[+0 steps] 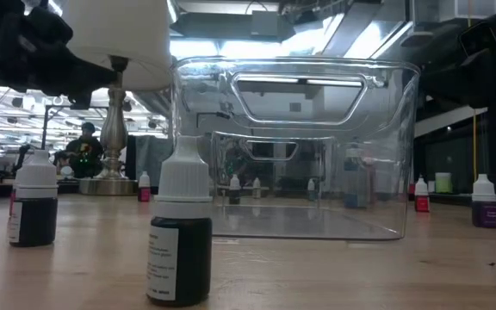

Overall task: Pick & Place food coloring
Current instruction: Put the small pink food coloring bottle into the transparent container

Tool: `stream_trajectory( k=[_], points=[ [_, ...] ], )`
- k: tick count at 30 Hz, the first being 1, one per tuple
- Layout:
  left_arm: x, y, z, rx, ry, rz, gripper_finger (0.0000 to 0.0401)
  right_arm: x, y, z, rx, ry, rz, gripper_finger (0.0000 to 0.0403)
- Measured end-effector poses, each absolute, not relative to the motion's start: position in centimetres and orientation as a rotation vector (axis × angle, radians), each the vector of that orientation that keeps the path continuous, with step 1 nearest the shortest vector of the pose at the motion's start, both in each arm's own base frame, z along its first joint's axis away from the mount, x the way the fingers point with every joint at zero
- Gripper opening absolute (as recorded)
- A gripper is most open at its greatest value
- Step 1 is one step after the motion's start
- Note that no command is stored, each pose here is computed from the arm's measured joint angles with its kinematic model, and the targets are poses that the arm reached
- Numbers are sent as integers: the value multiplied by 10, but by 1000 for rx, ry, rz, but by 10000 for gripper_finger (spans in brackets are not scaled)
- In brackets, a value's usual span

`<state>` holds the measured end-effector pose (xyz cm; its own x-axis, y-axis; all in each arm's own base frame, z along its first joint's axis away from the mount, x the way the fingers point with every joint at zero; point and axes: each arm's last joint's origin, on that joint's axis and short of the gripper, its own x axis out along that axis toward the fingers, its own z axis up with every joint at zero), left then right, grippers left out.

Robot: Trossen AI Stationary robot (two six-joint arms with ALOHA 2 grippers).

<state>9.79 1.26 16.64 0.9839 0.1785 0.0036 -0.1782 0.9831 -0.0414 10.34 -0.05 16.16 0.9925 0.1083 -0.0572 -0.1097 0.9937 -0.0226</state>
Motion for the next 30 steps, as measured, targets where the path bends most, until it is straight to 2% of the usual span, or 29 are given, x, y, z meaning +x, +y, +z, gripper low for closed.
stream_trajectory(
  k=[4, 30],
  points=[
    [98, 14, 168, 28, -13, 245, 8, 103, -1, 162, -26, 56, 109, 28],
    [98, 14, 168, 12, -14, 228, 9, 103, -1, 161, -53, 56, 93, 28]
  ],
)
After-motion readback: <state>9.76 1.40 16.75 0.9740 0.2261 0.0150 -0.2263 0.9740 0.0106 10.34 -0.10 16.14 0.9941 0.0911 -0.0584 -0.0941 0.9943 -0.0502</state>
